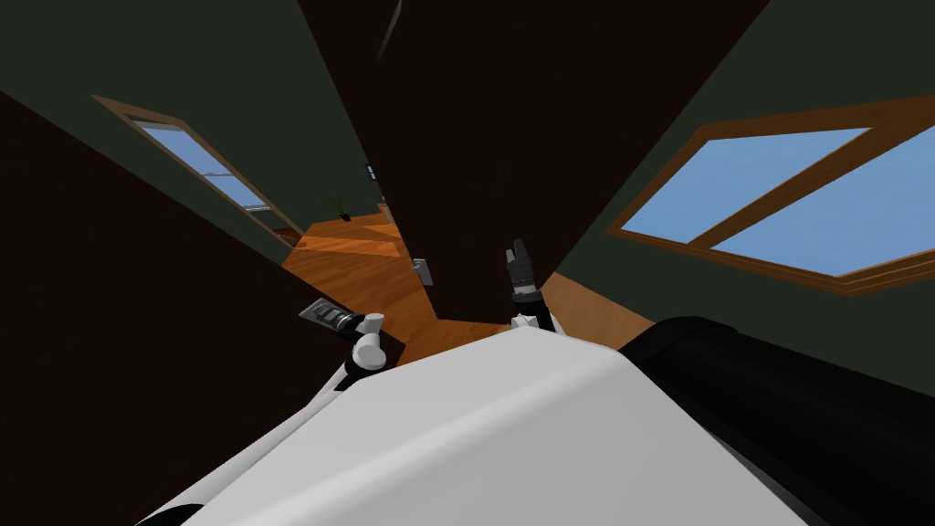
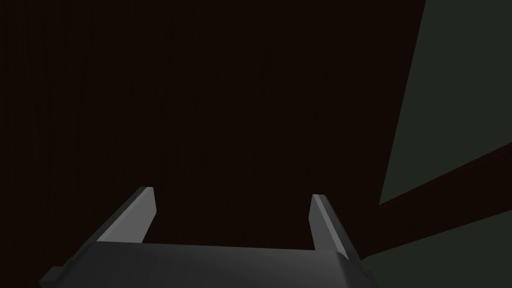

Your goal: Push the door open

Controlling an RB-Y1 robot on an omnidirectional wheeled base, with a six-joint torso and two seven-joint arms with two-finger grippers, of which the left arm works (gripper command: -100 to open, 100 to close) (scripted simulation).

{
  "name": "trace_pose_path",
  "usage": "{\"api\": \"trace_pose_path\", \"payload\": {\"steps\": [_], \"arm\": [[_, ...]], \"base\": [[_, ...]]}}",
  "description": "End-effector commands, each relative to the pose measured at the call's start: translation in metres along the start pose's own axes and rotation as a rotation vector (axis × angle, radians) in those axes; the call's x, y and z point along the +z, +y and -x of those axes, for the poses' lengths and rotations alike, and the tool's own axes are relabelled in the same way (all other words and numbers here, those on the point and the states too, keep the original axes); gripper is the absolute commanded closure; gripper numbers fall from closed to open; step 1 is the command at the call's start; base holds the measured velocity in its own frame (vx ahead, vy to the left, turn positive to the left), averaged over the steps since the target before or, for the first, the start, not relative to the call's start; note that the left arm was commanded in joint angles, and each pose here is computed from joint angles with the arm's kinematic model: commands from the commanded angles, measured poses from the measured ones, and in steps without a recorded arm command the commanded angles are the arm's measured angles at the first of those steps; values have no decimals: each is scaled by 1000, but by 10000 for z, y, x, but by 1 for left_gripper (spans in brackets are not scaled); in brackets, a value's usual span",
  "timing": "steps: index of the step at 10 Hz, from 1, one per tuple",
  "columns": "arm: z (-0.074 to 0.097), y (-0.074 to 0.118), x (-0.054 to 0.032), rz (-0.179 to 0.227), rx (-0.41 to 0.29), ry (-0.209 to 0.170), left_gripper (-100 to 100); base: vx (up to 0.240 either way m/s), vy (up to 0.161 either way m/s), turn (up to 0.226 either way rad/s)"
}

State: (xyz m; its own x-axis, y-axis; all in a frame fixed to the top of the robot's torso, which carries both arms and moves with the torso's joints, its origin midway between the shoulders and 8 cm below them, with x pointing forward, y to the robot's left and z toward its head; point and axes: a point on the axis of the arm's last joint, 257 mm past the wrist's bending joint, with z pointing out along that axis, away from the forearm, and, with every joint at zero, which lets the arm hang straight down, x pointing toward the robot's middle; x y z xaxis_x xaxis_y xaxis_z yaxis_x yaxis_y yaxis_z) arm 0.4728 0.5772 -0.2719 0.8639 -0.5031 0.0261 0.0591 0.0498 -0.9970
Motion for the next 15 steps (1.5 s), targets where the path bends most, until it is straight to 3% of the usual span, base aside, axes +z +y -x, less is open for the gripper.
{"api": "trace_pose_path", "payload": {"steps": [1, 2, 4, 5, 6, 9, 12, 13, 14, 15], "arm": [[254, -54, 70, -18, 8, -61, 100], [385, -38, 83, -13, 11, -99, 100], [385, -38, 83, -13, 11, -99, 100], [515, -21, 92, -7, 14, -135, 100], [464, 155, 17, 32, 24, -120, 100], [515, -21, 92, -7, 14, -135, 100], [862, 39, 88, 12, 22, -234, 100], [862, 39, 88, 12, 22, -234, 100], [1061, 81, 69, 26, 27, -292, 100], [1061, 81, 69, 26, 27, -292, 100]], "base": [[25, 24, -133], [37, 66, -197], [19, 46, -45], [24, 27, -112], [31, 50, -64], [1, 5, -2], [38, 65, -173], [44, 61, -41], [50, 77, -201], [39, 85, -115]]}}
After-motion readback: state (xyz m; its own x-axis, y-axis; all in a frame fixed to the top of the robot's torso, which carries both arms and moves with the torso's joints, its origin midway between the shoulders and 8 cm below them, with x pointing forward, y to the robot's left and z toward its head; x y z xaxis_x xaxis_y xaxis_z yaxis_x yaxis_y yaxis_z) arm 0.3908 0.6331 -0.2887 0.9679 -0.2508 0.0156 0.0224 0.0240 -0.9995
